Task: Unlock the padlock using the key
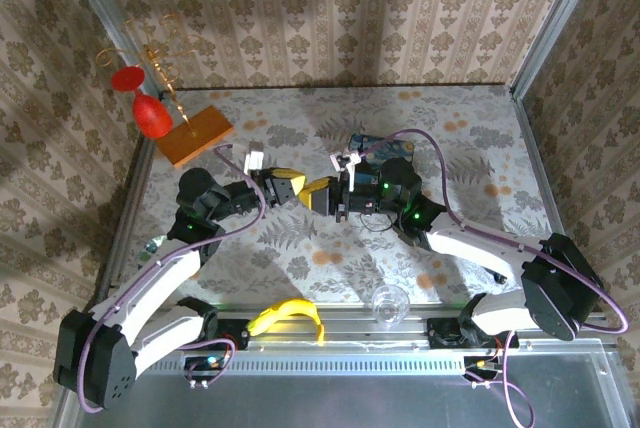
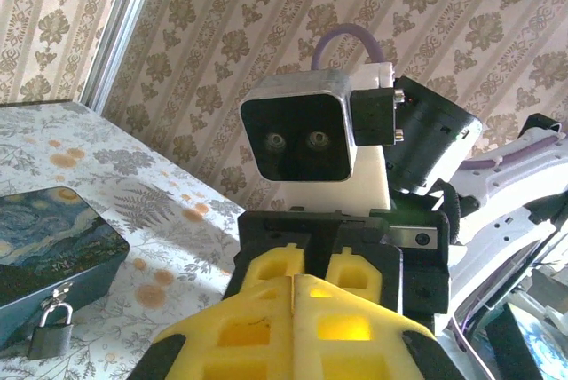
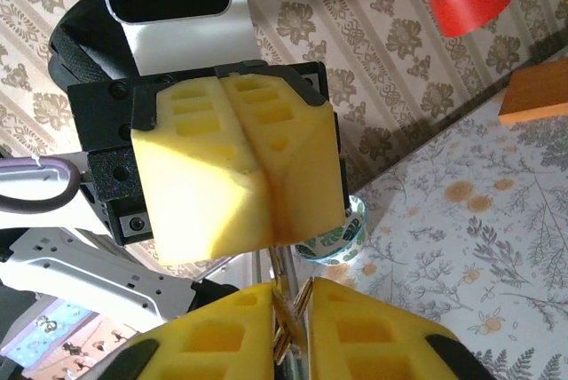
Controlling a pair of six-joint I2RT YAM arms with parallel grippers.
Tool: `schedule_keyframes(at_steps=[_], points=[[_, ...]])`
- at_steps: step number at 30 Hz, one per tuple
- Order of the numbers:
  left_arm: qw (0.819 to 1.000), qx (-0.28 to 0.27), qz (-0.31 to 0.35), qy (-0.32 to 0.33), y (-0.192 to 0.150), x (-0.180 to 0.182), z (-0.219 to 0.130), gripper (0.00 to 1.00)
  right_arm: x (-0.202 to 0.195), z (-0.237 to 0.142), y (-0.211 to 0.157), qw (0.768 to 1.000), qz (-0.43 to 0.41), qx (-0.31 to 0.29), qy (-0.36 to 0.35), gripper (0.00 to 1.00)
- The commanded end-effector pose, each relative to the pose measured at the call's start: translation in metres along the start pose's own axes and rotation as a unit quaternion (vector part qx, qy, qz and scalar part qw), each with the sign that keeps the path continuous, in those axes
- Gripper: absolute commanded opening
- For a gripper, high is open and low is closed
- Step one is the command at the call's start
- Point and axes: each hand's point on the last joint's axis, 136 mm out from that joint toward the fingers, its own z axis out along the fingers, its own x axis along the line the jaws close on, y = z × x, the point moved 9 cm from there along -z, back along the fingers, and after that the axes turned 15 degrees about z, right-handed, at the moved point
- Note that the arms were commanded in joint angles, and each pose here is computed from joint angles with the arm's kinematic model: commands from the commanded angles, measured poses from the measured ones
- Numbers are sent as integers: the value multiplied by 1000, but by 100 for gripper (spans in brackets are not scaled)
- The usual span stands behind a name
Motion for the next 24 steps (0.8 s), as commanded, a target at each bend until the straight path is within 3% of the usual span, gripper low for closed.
schedule_keyframes(at_steps=[1, 4, 10, 14, 18, 24], points=[[1000, -9, 6, -12, 1, -4, 0, 0, 13, 4, 12, 999, -22, -15, 19, 5], [1000, -12, 6, -6, 1, -3, 0, 0, 11, 4, 12, 1000, -25, -15, 10, 0], [1000, -26, 4, 15, 6, -4, -2, 0, 5, 0, 10, 999, -29, -18, -34, 0], [998, -30, -18, 56, 10, -2, -5, 43, 0, -8, 7, 989, -57, -33, -134, 0], [990, -16, -45, 135, 14, 3, -12, 49, -3, -15, 0, 942, -131, -63, -304, 0], [961, 17, -96, 257, 13, 11, -24, 47, -3, -14, -8, 869, -224, -72, -435, 0]])
